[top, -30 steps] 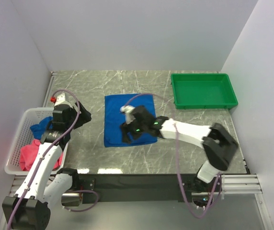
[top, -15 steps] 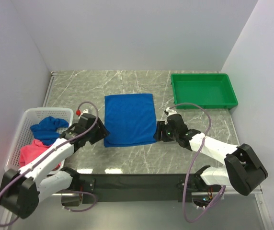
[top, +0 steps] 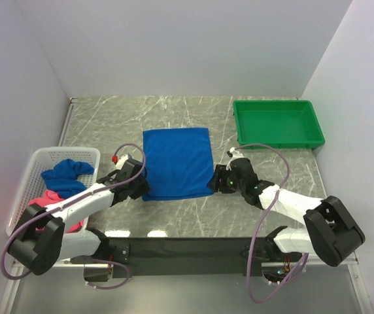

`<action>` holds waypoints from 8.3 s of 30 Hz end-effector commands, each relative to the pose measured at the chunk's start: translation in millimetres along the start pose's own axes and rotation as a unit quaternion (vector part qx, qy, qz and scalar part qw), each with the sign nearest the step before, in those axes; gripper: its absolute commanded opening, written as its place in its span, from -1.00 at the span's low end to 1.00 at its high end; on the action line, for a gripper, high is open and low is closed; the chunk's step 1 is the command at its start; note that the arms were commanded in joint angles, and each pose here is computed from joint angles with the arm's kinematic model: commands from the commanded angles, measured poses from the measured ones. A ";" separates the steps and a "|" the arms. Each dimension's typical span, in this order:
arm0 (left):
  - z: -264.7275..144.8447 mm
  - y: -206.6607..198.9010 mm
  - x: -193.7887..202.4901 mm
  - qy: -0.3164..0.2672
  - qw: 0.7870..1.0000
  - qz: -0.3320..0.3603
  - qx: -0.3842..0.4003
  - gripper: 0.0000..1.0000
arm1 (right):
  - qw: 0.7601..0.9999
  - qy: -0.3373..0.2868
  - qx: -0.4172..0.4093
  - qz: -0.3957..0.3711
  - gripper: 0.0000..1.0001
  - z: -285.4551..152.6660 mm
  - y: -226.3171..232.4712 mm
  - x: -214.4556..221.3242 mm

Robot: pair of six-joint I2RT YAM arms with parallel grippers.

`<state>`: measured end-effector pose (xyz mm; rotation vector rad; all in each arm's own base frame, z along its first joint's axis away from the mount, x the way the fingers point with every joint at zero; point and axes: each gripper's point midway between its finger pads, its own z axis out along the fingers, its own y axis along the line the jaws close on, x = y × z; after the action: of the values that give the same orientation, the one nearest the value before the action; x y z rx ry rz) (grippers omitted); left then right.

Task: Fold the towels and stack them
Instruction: Fold the towel

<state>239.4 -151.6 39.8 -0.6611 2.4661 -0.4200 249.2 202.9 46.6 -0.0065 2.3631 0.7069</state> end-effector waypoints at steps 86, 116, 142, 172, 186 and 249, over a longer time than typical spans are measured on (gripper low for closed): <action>-44.1 -8.5 -24.0 -0.045 0.999 -0.014 0.015 -0.99 | 1.000 -0.019 -0.001 0.012 -1.00 -20.2 19.0 -37.4; -35.8 11.5 -7.0 -0.023 1.000 -0.018 -0.011 -0.99 | 1.000 0.008 0.010 0.027 -1.00 -15.7 13.4 -24.6; -18.6 60.7 61.0 0.077 0.996 -0.035 -0.029 -0.98 | 0.991 0.113 0.039 0.068 -1.00 -16.7 -21.3 57.5; -32.2 -43.0 -7.8 -0.006 0.998 -0.053 0.042 -0.57 | 0.994 0.006 -0.099 0.046 0.13 6.3 55.6 -38.0; -3.7 44.9 66.9 0.083 0.992 -0.076 -0.050 -0.72 | 0.983 0.151 -0.005 0.107 0.13 12.1 -9.1 69.7; 114.7 -80.1 -173.5 0.047 0.931 0.360 0.029 0.38 | 0.896 0.231 -0.046 -0.377 -0.10 140.8 -43.0 -151.1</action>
<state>451.6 -135.7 44.1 0.2796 2.5924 -0.1988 455.6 211.6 22.4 -1.1768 2.4574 0.4605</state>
